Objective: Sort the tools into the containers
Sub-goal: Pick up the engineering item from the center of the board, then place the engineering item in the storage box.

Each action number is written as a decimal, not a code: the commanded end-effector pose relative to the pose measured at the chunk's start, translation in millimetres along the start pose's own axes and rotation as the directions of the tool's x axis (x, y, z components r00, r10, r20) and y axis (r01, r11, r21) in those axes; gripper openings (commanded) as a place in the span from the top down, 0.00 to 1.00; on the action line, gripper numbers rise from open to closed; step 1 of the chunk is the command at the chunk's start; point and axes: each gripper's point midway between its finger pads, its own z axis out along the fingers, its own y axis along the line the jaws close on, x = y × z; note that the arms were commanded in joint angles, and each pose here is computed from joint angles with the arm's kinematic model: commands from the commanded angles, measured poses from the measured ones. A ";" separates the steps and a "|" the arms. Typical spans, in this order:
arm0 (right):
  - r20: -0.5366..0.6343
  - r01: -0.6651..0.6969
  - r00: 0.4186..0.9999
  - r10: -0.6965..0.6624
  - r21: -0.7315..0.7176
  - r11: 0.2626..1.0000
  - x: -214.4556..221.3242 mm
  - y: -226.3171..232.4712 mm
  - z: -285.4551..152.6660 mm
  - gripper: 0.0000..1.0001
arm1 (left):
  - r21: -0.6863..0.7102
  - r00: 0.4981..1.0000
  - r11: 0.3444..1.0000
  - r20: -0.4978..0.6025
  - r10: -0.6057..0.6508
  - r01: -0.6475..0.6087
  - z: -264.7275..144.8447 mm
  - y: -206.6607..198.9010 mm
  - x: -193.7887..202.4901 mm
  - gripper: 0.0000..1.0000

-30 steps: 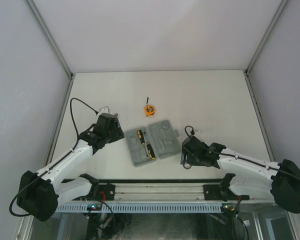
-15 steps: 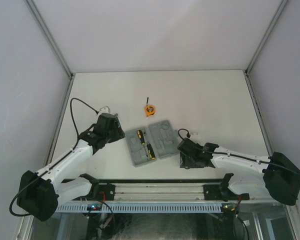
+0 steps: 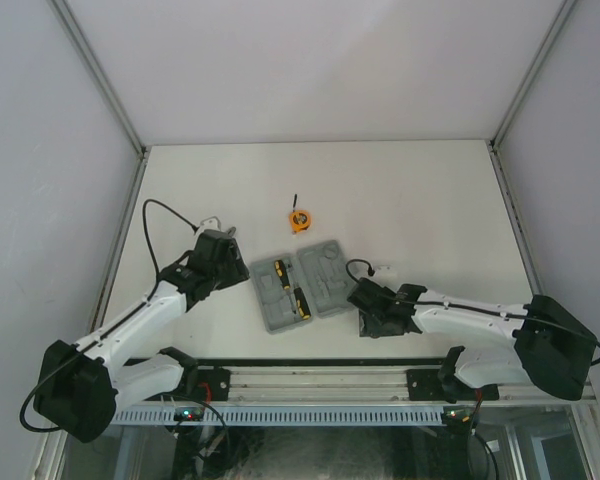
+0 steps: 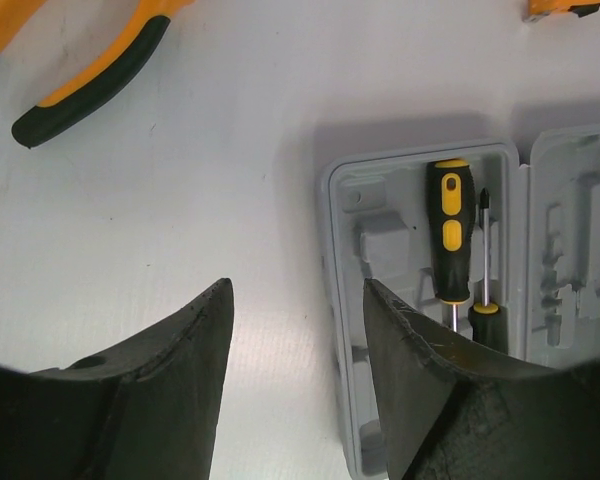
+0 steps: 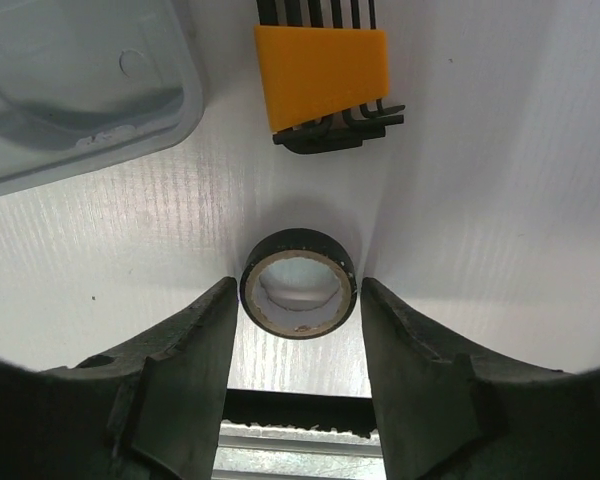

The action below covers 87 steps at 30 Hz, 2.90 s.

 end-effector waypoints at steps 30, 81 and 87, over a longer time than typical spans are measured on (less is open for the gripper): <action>0.249 0.018 0.968 0.033 -0.200 0.980 -104.4 34.7 -63.1 0.61 | 0.017 0.998 1.000 0.064 -0.009 0.008 -7.3 7.7 -3.2 0.40; 0.184 0.187 0.969 -0.167 -0.100 0.977 -231.2 98.6 28.4 0.64 | 0.057 0.997 0.998 0.062 -0.034 0.031 -10.3 16.3 15.6 0.42; 0.152 0.186 0.973 -0.174 -0.066 0.980 -234.0 95.6 37.5 0.64 | 0.057 0.998 0.998 0.062 -0.034 0.030 -10.8 16.7 15.9 0.42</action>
